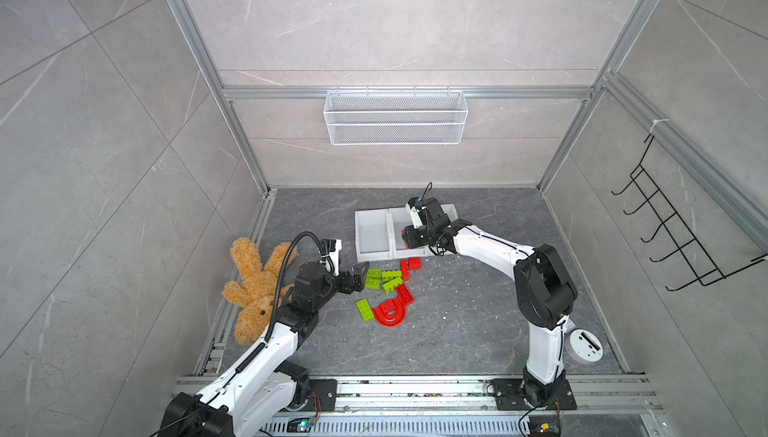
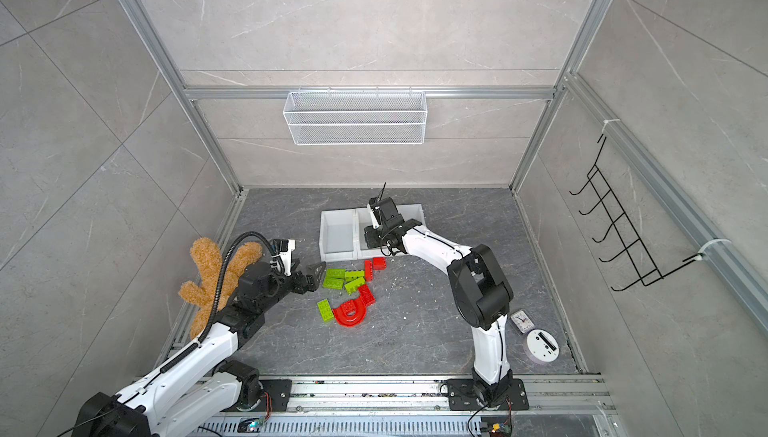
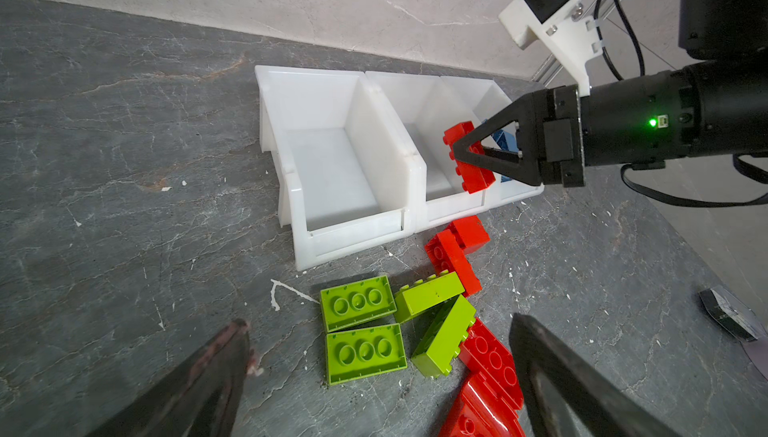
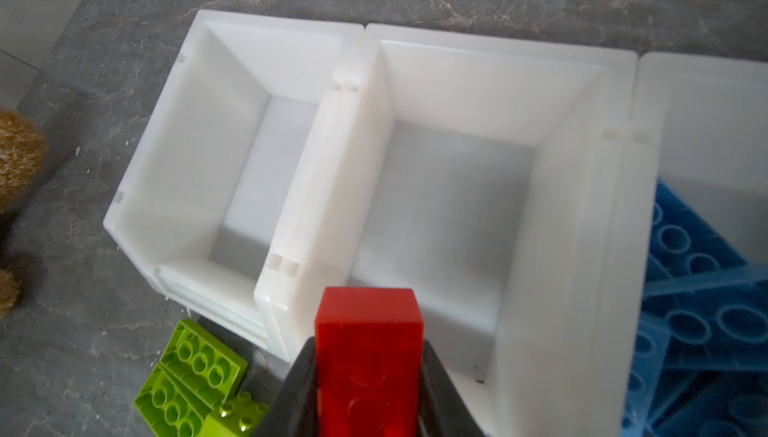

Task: Sort the legos into containers by color
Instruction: 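Lift the red brick and carry it over the middle compartment, then open the right gripper to drop the red brick, return to pile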

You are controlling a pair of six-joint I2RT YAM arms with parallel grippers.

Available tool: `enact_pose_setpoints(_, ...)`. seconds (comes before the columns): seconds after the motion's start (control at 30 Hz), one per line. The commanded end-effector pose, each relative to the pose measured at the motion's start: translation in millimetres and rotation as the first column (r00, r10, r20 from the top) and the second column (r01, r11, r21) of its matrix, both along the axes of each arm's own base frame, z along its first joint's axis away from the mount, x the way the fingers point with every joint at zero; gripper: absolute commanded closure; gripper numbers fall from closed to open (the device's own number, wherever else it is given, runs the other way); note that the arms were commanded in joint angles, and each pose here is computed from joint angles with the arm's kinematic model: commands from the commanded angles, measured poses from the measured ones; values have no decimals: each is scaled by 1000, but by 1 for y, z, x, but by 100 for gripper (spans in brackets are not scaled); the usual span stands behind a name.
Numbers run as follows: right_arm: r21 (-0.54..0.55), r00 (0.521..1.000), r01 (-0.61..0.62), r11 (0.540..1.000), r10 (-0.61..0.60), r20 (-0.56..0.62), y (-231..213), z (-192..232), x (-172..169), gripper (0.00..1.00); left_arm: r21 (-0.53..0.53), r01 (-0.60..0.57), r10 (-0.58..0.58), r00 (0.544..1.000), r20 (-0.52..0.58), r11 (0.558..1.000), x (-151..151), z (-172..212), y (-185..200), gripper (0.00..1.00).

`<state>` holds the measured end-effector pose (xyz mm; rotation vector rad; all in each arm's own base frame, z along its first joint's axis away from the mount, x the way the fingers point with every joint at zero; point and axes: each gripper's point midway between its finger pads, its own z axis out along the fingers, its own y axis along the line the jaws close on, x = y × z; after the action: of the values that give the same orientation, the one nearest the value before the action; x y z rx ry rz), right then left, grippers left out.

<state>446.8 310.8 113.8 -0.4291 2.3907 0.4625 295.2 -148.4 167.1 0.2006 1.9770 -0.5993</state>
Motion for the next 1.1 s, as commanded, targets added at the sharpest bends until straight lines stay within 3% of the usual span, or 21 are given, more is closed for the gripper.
enact_pose_setpoints(0.0,-1,999,32,1000,-31,43,3,-2,22,67,-11,-8,8,999,45,1000,3,12,1,0)
enact_pose_setpoints(0.23,23,999,41,999,-41,14,11,-18,42,64,16,-24,24,999,36,1000,6,5,4,0)
enact_pose_setpoints(0.5,-5,999,38,999,-38,19,9,-12,44,42,11,-16,16,999,42,1000,5,7,3,0)
enact_pose_setpoints(0.63,5,999,18,1000,-18,37,8,8,37,38,11,-17,16,999,40,1000,4,7,3,0)
enact_pose_setpoints(0.83,20,999,-18,1000,17,33,-2,30,-11,38,6,-18,18,999,49,1000,3,10,4,0)
enact_pose_setpoints(1.07,-37,999,-38,999,37,-36,-7,3,-101,38,1,-18,18,999,46,1000,4,9,3,0)
